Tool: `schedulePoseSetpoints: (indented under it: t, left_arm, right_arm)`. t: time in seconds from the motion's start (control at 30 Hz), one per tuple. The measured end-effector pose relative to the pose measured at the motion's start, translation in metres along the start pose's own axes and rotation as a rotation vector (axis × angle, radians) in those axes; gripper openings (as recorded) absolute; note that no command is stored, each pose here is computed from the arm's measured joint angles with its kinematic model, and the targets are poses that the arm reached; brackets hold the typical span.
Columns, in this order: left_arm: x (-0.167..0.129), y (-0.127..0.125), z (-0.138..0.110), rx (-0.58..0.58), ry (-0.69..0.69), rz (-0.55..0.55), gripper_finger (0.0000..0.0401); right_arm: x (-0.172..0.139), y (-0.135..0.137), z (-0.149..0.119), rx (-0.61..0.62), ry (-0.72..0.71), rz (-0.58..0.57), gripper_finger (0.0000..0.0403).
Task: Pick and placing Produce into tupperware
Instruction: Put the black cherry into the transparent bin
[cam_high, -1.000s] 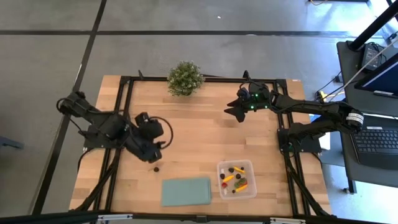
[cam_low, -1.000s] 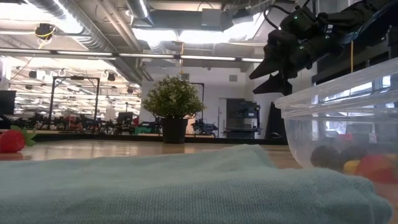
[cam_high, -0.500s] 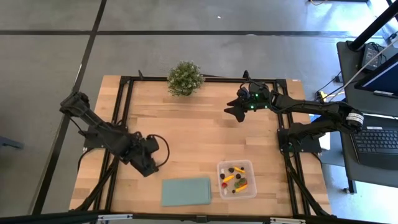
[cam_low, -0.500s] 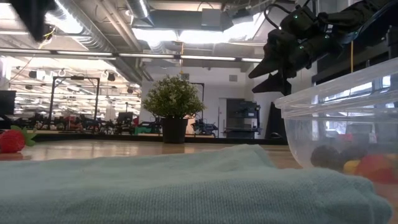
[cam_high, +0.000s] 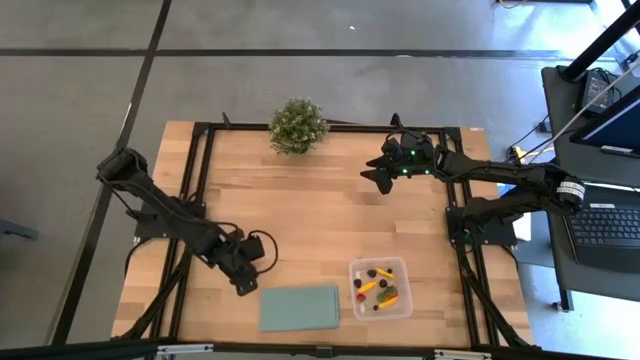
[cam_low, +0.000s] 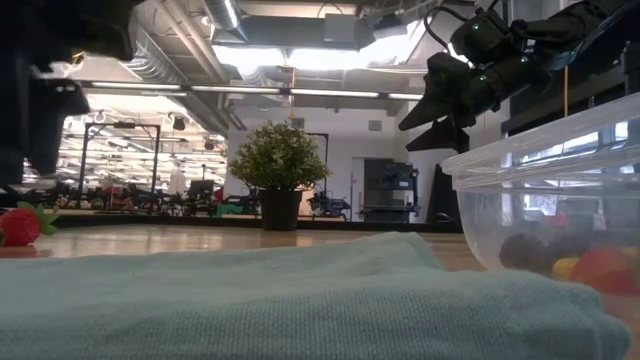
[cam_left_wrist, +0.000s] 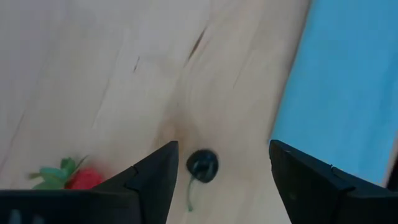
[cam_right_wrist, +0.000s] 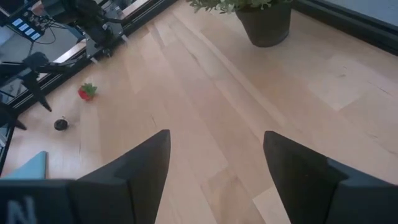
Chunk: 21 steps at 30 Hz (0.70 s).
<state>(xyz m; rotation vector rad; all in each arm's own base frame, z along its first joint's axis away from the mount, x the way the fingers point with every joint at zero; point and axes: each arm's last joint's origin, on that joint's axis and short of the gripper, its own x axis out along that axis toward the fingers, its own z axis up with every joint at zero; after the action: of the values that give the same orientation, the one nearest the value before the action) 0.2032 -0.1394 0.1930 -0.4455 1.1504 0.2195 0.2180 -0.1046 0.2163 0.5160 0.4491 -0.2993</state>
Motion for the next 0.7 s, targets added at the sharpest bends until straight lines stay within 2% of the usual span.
schedulePoseSetpoints:
  t: [0.33, 0.7]
  left_arm:
    - [0.010, 0.009, -0.017, 0.057, 0.024, 0.053, 0.0237]
    - [0.018, 0.008, -0.018, 0.138, 0.026, 0.083, 0.0237]
  right_arm:
    - [0.000, 0.000, 0.000, -0.003, 0.000, 0.000, 0.0259]
    - [0.000, 0.000, 0.000, -0.009, 0.000, -0.001, 0.0259]
